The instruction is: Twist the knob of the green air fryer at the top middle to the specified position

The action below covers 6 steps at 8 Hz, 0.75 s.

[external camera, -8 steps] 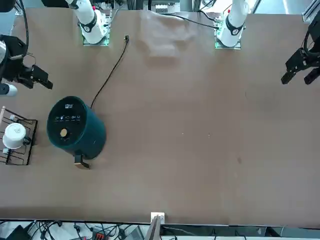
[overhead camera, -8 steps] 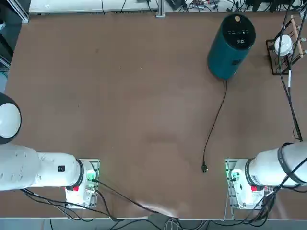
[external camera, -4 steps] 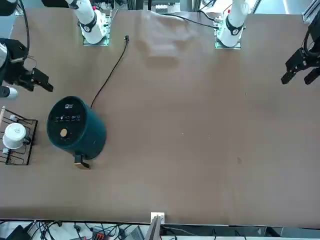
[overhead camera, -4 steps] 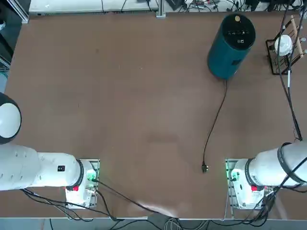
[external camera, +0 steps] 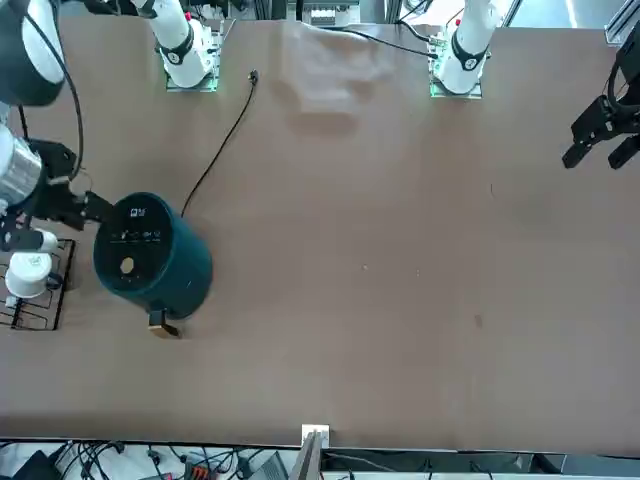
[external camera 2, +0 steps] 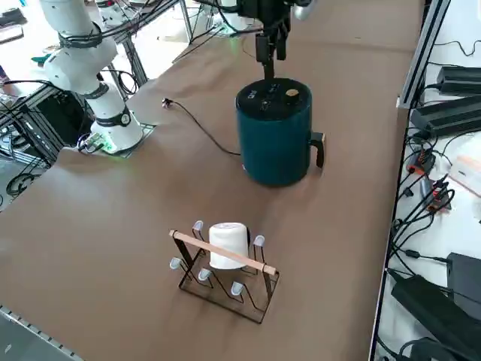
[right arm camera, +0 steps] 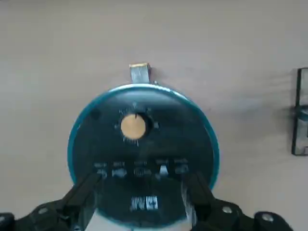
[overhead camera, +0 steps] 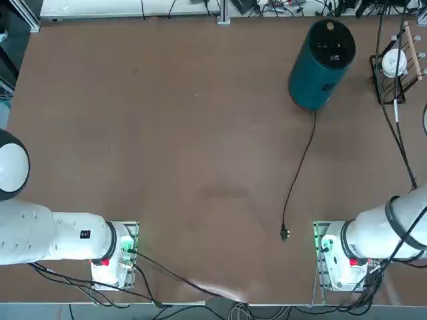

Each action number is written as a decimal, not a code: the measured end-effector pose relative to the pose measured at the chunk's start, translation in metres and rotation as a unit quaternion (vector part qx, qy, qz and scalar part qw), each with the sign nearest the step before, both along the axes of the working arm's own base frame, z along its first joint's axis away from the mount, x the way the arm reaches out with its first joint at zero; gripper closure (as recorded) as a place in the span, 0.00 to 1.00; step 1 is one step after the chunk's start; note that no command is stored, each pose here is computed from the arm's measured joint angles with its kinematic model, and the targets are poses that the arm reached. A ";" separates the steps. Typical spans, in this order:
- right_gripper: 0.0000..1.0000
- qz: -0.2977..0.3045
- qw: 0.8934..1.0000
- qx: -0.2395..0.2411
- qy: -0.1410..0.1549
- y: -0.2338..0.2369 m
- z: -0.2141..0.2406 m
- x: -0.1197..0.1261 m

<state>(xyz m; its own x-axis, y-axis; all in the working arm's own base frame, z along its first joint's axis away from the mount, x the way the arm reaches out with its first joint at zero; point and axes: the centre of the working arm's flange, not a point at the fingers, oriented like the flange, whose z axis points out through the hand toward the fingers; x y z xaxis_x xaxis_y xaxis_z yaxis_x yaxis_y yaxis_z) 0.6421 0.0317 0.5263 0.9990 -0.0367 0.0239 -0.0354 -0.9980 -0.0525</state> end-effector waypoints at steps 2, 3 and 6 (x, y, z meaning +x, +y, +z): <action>0.00 0.018 1.000 -0.012 -0.008 0.020 -0.030 0.016; 0.01 0.030 0.999 -0.020 -0.011 0.033 -0.044 0.022; 0.10 0.035 0.999 -0.024 -0.014 0.039 -0.059 0.028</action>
<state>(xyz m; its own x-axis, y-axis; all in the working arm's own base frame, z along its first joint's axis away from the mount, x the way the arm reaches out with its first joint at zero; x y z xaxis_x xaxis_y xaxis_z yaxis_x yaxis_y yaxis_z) 0.6706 0.0712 0.4673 0.9980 0.0355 0.0522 0.0358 -0.9993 -0.0045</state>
